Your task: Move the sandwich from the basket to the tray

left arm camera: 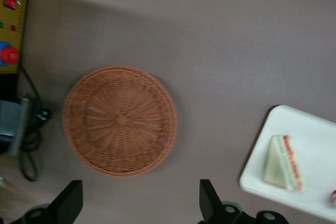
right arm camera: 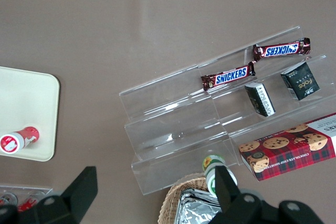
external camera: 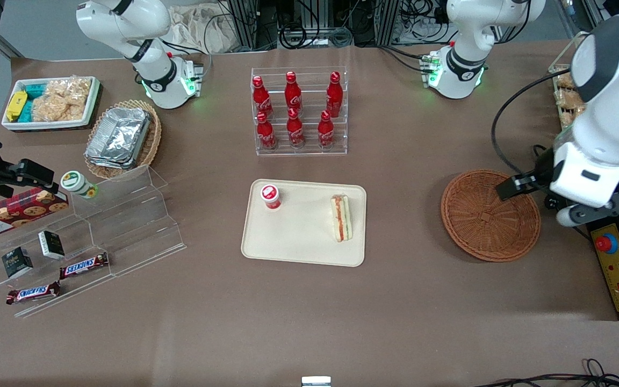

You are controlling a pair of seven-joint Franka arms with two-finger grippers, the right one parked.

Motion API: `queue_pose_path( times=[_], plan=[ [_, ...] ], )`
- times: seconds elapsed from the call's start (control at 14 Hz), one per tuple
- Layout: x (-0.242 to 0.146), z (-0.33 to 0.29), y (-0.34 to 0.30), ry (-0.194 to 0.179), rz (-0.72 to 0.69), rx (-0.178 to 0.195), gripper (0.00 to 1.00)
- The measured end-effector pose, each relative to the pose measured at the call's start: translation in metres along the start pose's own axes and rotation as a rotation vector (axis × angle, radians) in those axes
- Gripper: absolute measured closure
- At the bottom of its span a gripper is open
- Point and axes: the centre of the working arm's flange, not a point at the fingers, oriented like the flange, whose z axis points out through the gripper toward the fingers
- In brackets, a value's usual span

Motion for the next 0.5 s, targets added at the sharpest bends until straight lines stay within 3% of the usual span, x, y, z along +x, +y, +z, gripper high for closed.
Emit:
queue_pose_path(
  times=[0.5],
  plan=[
    [-0.02,-0.019,-0.089,-0.022,0.129,-0.006,0.0]
  ],
)
